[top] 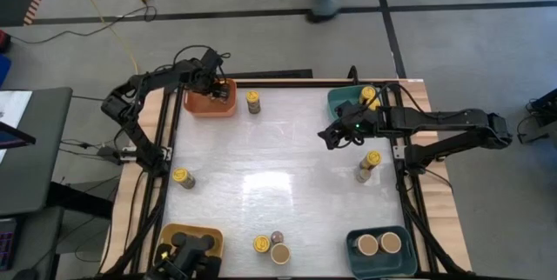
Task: Sort spices by type
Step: Put the top brown small seasoning bottle into the orange bin, then put the middle right yellow seasoning bottle into the light blue bin
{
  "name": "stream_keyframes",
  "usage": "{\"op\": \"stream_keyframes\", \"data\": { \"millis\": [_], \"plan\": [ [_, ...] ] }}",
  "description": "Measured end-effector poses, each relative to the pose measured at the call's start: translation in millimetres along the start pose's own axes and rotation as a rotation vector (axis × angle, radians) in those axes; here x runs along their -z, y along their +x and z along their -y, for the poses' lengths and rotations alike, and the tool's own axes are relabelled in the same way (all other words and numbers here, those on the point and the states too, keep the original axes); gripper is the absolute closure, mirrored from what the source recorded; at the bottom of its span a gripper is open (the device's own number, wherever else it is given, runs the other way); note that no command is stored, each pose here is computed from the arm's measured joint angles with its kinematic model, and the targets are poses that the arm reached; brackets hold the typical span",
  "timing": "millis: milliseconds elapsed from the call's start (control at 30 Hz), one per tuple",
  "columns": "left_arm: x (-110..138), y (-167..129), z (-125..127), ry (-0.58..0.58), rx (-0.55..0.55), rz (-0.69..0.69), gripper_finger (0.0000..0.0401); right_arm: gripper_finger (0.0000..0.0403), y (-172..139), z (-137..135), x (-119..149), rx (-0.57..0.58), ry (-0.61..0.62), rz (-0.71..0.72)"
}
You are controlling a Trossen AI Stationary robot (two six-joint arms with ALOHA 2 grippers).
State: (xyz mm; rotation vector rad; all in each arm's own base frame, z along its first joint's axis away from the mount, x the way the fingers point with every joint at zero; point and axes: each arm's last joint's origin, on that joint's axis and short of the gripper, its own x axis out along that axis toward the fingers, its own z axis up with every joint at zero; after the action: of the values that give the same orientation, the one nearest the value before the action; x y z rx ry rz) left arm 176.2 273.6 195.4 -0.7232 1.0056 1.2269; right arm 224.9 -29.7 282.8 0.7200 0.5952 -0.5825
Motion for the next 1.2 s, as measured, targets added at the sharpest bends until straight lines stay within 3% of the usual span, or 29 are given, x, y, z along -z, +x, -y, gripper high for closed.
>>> {"op": "stream_keyframes", "data": {
  "millis": [433, 800, 967, 1200],
  "plan": [
    [-1.7, 0.0, 0.6, -0.019, 0.006, 0.017, 0.02, 0.0072, 0.0, 0.0, 0.0, -0.001, 0.0, -0.001],
    [-2.2, -1.6, 0.6, 0.0, 0.01, 0.007, 0.0136, 0.0072, 0.0, 0.0, 0.0, -0.001, 0.0, -0.001],
    [-9.8, -19.7, -0.9, -0.011, 0.025, 0.052, 0.0134, 0.0072, 0.0, 0.0, -0.1, -0.001, 0.0, 0.0],
    [-3.3, -68.2, -7.8, -0.006, 0.058, 0.127, 0.0134, 0.0072, 0.8, 3.5, -4.1, 0.011, 0.025, 0.011]
  ]
}}
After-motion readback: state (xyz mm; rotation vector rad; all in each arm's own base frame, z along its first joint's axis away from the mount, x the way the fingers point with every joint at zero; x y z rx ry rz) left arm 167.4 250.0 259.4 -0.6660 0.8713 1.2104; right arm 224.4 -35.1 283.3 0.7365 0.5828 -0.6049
